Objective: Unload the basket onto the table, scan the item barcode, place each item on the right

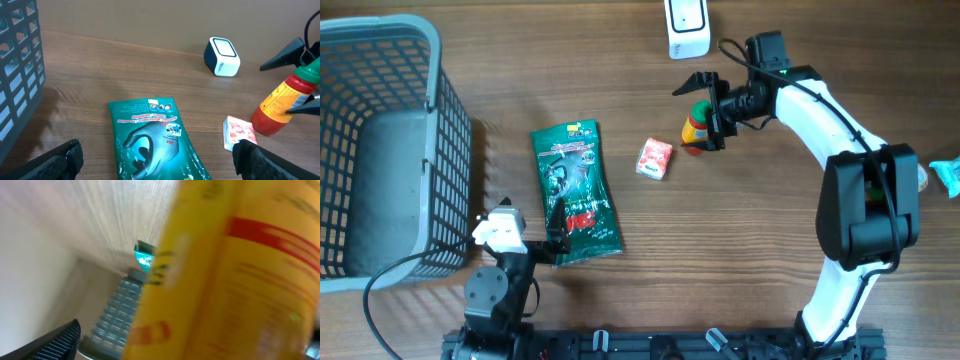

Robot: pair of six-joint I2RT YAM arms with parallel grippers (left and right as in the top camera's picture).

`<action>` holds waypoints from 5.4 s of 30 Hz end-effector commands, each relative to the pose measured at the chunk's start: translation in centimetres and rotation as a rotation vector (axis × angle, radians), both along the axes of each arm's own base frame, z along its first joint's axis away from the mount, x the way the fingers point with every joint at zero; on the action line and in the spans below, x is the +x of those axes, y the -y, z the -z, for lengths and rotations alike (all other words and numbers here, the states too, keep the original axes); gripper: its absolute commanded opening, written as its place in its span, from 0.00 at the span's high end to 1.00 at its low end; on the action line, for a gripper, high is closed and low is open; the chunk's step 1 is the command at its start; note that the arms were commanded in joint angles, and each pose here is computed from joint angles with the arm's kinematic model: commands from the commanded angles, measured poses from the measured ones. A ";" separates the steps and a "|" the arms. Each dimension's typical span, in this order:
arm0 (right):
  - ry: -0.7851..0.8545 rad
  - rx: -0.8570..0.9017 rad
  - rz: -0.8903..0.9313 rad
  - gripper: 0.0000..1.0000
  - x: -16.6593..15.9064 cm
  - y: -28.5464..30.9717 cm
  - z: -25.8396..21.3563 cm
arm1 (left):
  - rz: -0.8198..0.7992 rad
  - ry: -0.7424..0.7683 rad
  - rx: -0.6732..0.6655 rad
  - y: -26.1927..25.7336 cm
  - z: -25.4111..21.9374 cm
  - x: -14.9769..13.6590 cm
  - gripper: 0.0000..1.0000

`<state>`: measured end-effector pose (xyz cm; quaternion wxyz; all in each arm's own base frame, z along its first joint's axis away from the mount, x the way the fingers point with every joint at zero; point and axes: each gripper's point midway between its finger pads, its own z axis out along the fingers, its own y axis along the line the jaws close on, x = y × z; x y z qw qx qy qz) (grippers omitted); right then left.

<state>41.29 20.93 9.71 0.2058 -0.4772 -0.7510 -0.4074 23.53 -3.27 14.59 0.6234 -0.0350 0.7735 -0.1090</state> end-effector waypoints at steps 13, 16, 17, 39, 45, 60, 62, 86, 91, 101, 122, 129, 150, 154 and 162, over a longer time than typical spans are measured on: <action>0.583 0.141 -0.352 0.01 -6.7 1.7 -13.6 | 0.009 0.004 0.017 0.1 0.1 0.0 0.00; 0.655 -0.071 -0.423 0.00 -8.4 3.7 -13.2 | 0.008 0.004 0.017 0.1 0.1 0.0 0.00; 0.669 -0.176 -0.438 0.00 -8.4 4.8 -12.6 | 0.009 0.004 0.017 0.1 0.1 0.0 0.00; 1.123 -1.135 -0.772 0.00 0.5 6.3 -11.0 | 0.009 0.004 0.017 0.1 0.1 0.0 0.00; 1.057 -1.146 -0.899 0.00 2.0 4.2 -4.9 | 0.008 0.004 0.017 0.1 0.1 0.0 0.00; 0.954 -1.144 -1.009 0.46 1.6 3.4 0.4 | 0.009 0.004 0.017 0.1 0.1 0.0 0.00; 0.952 -1.144 -1.005 0.53 1.6 3.4 0.4 | 0.009 0.004 0.017 0.1 0.1 0.0 0.00; 0.599 -0.403 -0.545 0.73 -4.9 5.6 -5.9 | 0.008 0.004 0.017 0.1 0.1 0.0 0.00; 0.548 -0.280 -0.568 0.73 -7.2 5.0 -4.9 | 0.008 0.004 0.017 0.1 0.1 0.0 0.00; 0.493 -0.620 -0.513 0.78 -4.9 9.6 -1.6 | 0.008 0.004 0.017 0.1 0.1 0.0 0.00; 0.626 -0.826 -0.226 0.00 -6.9 13.9 -12.7 | 0.008 0.004 0.017 0.1 0.1 0.0 0.00; 0.404 -0.620 0.045 0.00 -8.3 19.6 -12.0 | 0.008 0.004 0.017 0.1 0.1 0.0 0.00; 0.734 -1.240 -0.553 0.00 -5.2 12.4 -9.4 | 0.008 0.004 0.017 0.1 0.1 0.0 0.00; 0.628 -1.234 -0.643 0.13 -4.7 11.1 -4.6 | 0.009 0.004 0.017 0.1 0.1 0.0 0.00; 0.567 -1.195 -0.720 0.48 -4.8 9.8 -1.1 | 0.009 0.004 0.017 0.1 0.1 0.0 0.00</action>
